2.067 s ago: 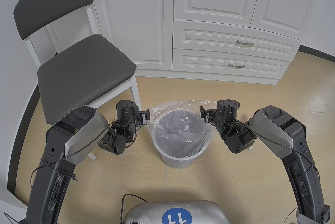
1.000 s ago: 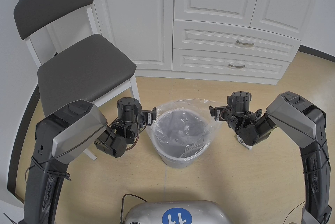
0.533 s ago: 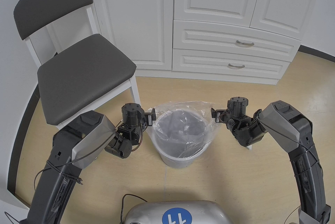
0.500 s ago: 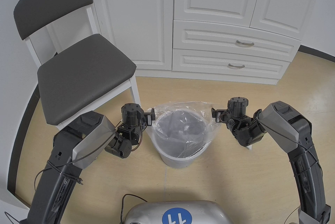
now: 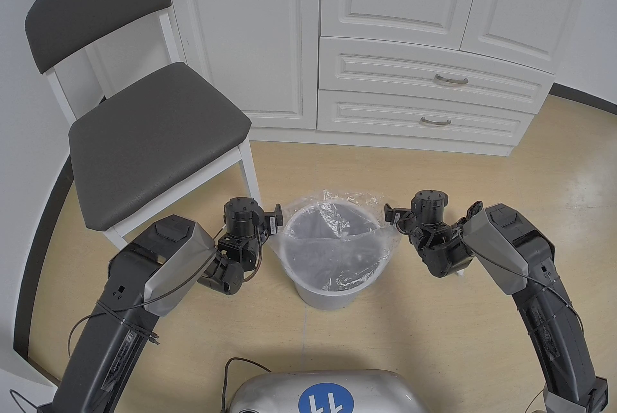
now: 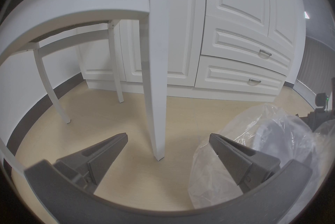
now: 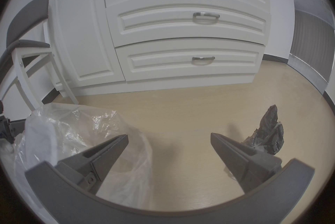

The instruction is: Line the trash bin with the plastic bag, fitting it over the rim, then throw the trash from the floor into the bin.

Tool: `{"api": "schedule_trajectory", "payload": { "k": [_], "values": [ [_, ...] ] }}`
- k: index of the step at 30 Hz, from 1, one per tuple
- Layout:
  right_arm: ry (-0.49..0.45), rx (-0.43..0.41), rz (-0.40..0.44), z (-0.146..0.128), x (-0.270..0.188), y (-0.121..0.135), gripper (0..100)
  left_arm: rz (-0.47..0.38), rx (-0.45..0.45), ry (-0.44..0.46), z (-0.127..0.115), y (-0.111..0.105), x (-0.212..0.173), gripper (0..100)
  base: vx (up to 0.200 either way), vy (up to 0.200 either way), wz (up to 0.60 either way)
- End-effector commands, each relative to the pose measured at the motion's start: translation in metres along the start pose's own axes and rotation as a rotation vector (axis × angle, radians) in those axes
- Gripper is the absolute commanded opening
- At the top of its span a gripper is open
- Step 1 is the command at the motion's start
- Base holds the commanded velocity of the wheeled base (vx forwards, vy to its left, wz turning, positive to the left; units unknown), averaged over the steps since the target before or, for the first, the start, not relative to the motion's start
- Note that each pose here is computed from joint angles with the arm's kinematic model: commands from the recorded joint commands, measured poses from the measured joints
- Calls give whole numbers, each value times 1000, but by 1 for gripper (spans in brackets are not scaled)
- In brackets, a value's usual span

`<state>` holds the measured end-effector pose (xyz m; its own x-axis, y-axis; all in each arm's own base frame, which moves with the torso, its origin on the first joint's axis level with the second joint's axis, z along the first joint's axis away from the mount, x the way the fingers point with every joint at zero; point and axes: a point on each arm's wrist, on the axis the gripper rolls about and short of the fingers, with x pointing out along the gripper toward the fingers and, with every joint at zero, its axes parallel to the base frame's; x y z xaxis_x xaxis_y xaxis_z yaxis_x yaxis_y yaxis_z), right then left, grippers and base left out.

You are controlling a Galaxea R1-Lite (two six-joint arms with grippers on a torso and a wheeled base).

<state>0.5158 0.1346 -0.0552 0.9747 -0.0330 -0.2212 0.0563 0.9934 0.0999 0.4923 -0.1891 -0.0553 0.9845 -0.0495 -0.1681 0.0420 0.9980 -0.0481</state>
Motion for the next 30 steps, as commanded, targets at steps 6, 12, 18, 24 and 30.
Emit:
{"api": "schedule_trajectory", "payload": {
  "k": [6, 12, 18, 24, 30],
  "values": [
    [39, -9, -19, -11, 3, -8, 100, 54, 33, 75, -7, 3, -3, 100, 0, 0, 0],
    [43, -11, -31, -1, -1, -14, 100, 65, 50, 109, 6, 7, -14, 100, 0, 0, 0],
    [68, -62, -34, 18, -21, -16, 100, 41, 101, 146, 23, 13, -35, 100, 0, 0, 0],
    [134, -150, -26, 33, -50, -22, 100, -27, 143, 195, 32, 16, -59, 100, 0, 0, 0],
    [239, -263, -8, 26, -75, -22, 100, -70, 213, 244, 28, 20, -73, 100, 0, 0, 0]
  ]
}}
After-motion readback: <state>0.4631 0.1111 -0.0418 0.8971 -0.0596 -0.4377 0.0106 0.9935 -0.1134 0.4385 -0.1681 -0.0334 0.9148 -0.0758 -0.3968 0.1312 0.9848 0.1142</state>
